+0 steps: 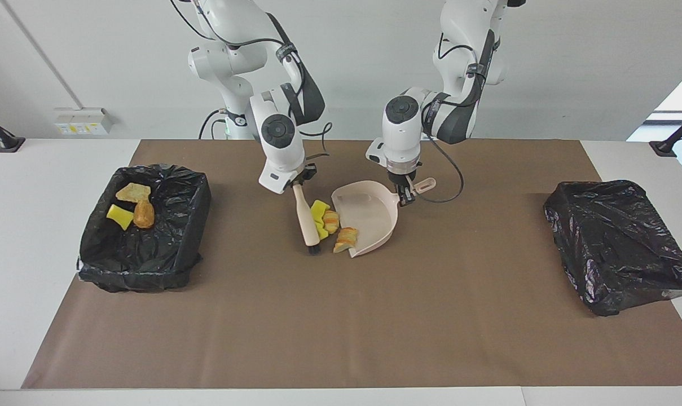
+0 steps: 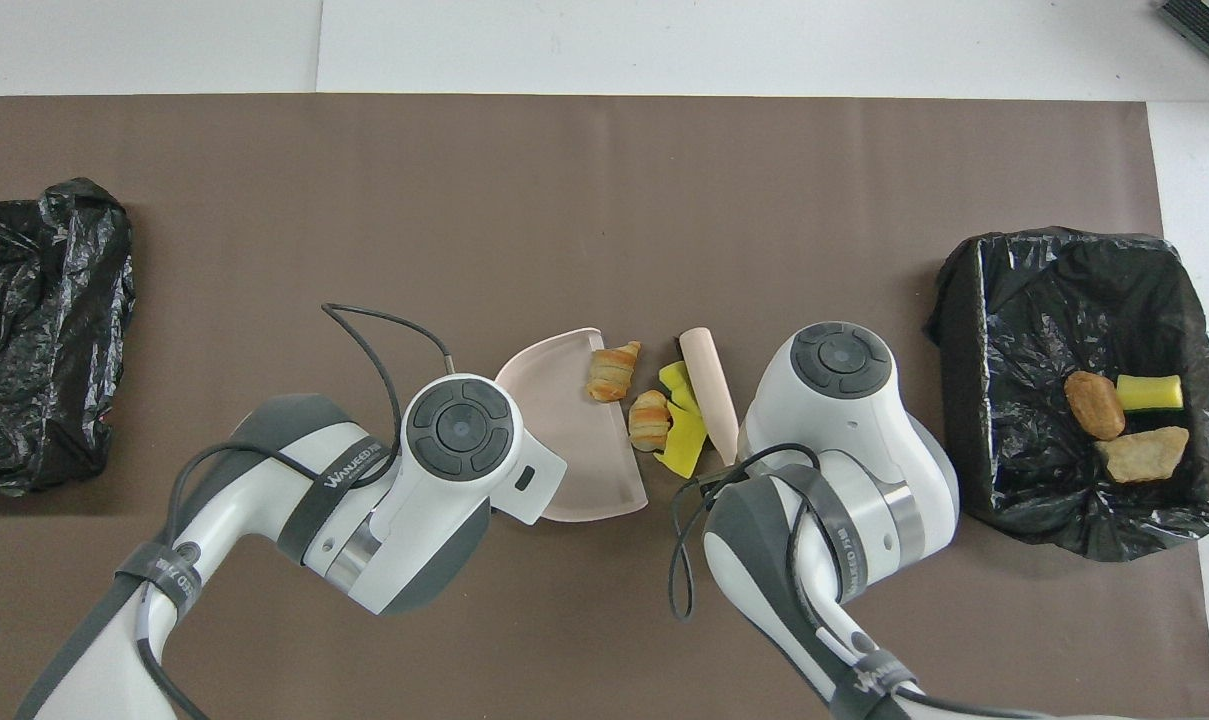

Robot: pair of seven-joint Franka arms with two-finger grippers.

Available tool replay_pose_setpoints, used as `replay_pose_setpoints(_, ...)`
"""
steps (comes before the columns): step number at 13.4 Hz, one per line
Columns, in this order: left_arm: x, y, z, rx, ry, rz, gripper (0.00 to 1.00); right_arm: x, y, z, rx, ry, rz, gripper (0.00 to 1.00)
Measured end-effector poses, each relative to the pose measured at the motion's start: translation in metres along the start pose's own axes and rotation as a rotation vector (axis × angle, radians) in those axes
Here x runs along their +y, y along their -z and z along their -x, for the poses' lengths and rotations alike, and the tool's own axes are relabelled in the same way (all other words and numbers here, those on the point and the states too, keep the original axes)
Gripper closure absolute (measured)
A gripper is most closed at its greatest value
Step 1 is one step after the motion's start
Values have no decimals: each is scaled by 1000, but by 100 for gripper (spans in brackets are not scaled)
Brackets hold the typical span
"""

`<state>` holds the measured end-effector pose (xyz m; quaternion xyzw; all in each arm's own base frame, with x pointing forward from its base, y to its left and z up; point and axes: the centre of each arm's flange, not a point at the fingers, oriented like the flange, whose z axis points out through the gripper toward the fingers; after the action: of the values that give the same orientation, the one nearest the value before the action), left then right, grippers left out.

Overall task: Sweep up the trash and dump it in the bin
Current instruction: 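Sweep the sponge and bread into the dustpan with the right gripper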

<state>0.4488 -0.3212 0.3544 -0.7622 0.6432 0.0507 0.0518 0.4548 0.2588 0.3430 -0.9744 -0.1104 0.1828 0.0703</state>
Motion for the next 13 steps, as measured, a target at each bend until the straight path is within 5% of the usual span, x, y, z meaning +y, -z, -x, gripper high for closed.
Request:
replay_pose_setpoints(3,0,-1,0,-1,1,1,68,-50,-1,8,9,-61,-155,73)
replay_pose_setpoints(7,-1,-2,1,2,4,-1,68,-68,18,10,29,-99,-195,73)
replay_pose_setpoints(9,-2,-3,3,5,5,-3,68,-57,31,11,25,-99,-174,73)
replay_pose_setpoints(13,-10,-3,7,24,-50,-18,68,-24,78,13,44,-65,8,73)
